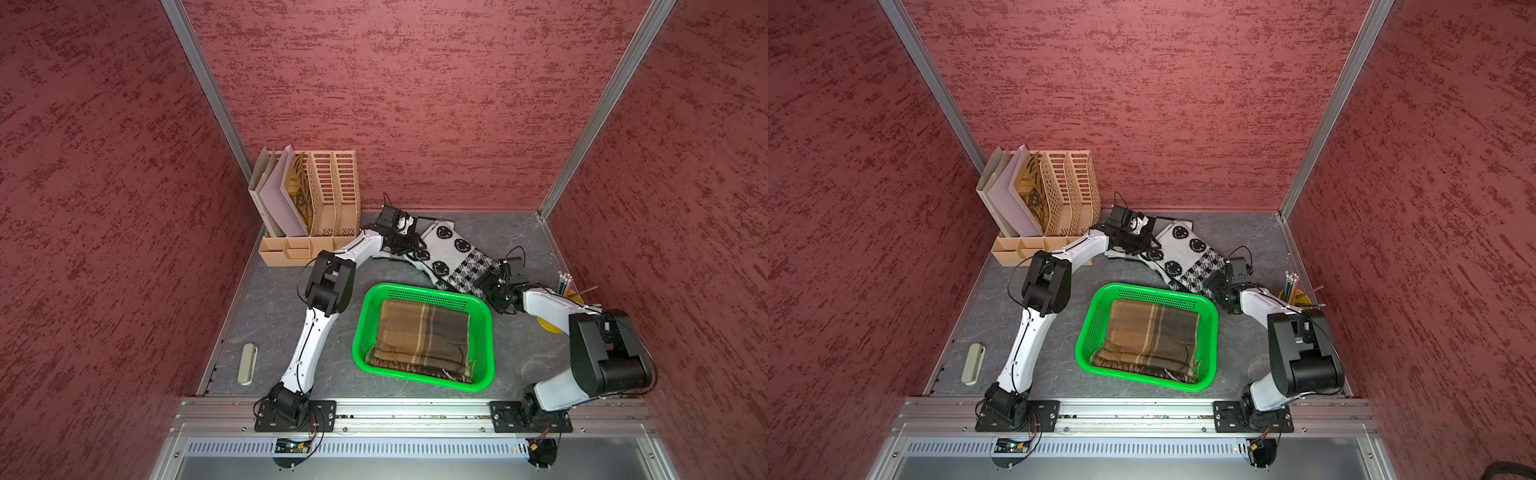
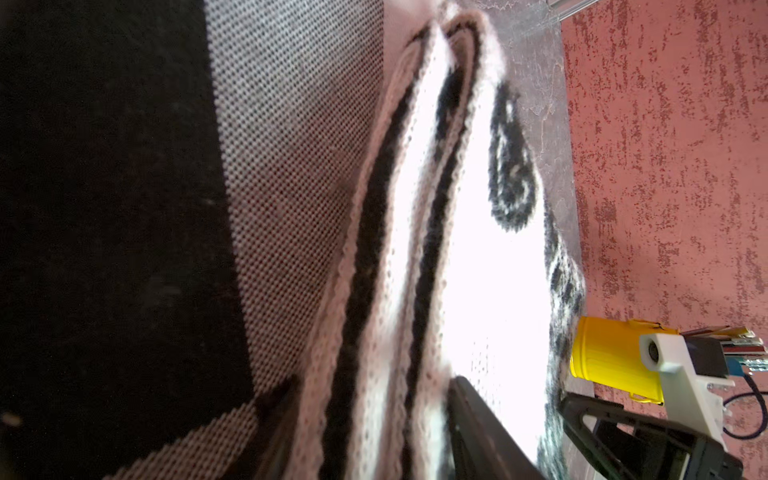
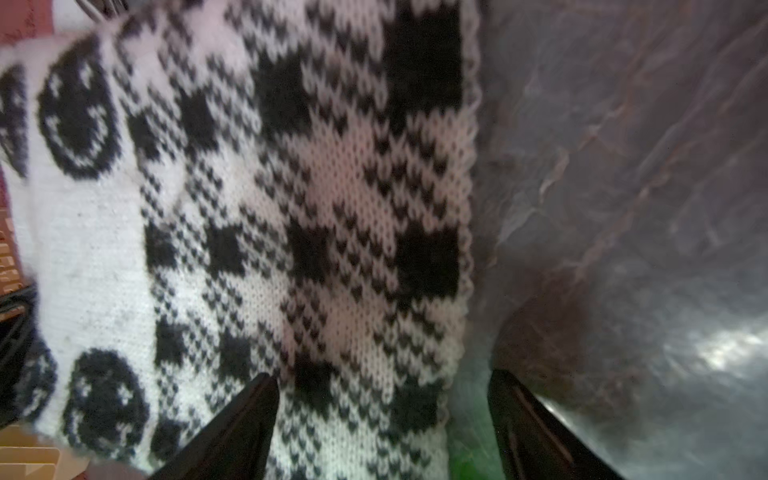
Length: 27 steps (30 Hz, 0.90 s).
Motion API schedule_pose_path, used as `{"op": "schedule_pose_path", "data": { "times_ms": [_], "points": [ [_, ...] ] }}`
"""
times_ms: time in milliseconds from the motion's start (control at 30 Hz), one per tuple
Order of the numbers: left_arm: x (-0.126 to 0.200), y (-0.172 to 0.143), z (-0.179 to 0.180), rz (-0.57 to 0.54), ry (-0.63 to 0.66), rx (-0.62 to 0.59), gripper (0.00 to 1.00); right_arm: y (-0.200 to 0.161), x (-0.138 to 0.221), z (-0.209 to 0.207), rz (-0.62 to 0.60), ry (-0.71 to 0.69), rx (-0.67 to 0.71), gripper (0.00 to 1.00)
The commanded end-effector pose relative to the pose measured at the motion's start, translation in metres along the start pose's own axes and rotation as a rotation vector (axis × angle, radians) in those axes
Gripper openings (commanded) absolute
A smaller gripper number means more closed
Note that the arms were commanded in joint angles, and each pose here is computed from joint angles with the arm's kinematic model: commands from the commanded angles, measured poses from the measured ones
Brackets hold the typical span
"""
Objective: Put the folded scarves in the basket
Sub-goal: Pick up the scarf at the center of the board.
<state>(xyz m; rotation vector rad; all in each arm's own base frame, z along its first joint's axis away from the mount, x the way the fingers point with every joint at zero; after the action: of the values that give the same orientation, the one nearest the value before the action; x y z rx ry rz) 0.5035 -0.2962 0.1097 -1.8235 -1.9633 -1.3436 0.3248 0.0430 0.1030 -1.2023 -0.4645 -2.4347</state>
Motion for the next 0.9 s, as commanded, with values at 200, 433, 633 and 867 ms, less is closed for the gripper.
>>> {"op": "schedule_pose_path", "data": {
  "times_ms": [200, 433, 633, 867],
  "points": [
    [0.014, 0.014, -0.037, -0.049, -0.073, -0.046, 0.44, 0.006, -0.035, -0.004, 0.075, 0.045, -0.069, 0.74],
    [0.026, 0.025, -0.063, -0.097, -0.091, -0.077, 0.13, 0.007, -0.035, 0.003, 0.066, 0.081, -0.072, 0.36],
    [0.042, 0.037, -0.086, -0.138, -0.102, -0.097, 0.00, 0.018, -0.011, 0.032, 0.007, 0.134, -0.019, 0.02],
    [0.064, 0.050, -0.110, -0.196, -0.123, -0.099, 0.00, 0.027, 0.025, 0.067, -0.049, 0.173, 0.058, 0.00]
  ]
}}
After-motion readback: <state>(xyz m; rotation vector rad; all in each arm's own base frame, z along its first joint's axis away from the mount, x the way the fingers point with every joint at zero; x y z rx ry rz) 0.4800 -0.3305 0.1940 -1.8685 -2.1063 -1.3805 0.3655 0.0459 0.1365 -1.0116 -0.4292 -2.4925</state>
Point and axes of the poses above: each gripper's point midway between its finger pads, its own x axis back along the fingers, its own z axis along the line the jaws close on, y = z × x, the point moved 7 cm from there along x, back along the fingers, and after that the axes turned 12 degrees about -x, right-handed, at the moved point
